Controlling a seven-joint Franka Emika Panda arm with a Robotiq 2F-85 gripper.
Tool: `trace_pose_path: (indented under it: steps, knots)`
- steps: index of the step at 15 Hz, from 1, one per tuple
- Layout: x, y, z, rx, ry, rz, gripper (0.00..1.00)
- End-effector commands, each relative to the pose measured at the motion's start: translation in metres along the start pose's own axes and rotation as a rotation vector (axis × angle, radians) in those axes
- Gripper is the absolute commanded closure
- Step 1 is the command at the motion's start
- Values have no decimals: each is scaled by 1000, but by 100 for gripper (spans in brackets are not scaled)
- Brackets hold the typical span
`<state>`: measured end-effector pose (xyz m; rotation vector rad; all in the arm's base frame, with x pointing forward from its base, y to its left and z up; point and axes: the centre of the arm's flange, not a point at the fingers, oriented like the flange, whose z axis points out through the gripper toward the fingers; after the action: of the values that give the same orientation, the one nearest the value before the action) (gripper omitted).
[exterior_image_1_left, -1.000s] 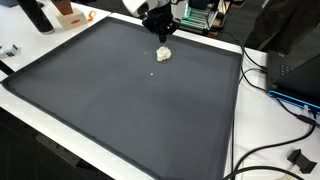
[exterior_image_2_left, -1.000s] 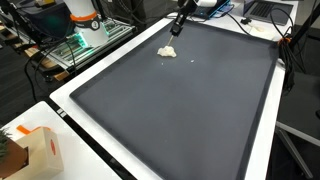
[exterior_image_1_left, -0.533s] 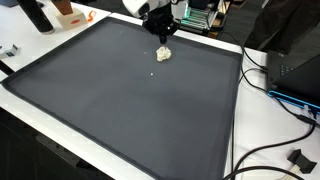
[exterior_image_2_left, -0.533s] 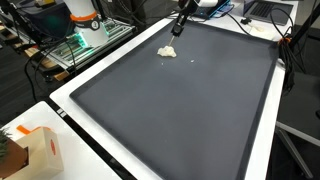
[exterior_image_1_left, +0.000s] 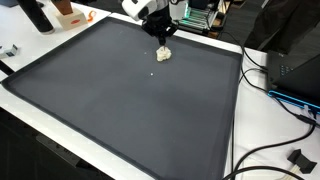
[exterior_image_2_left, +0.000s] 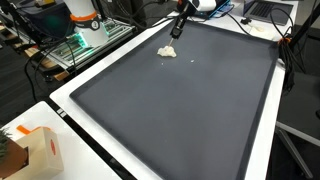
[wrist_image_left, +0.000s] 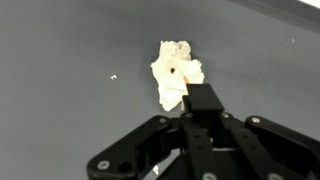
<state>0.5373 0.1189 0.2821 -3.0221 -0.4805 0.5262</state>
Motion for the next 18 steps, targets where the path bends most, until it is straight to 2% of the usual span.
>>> trace_pose_path:
  steps: [1,18]
  knots:
    - [-2,2,10,32,15,-25,97]
    - [5,6,29,42,10,-67,97]
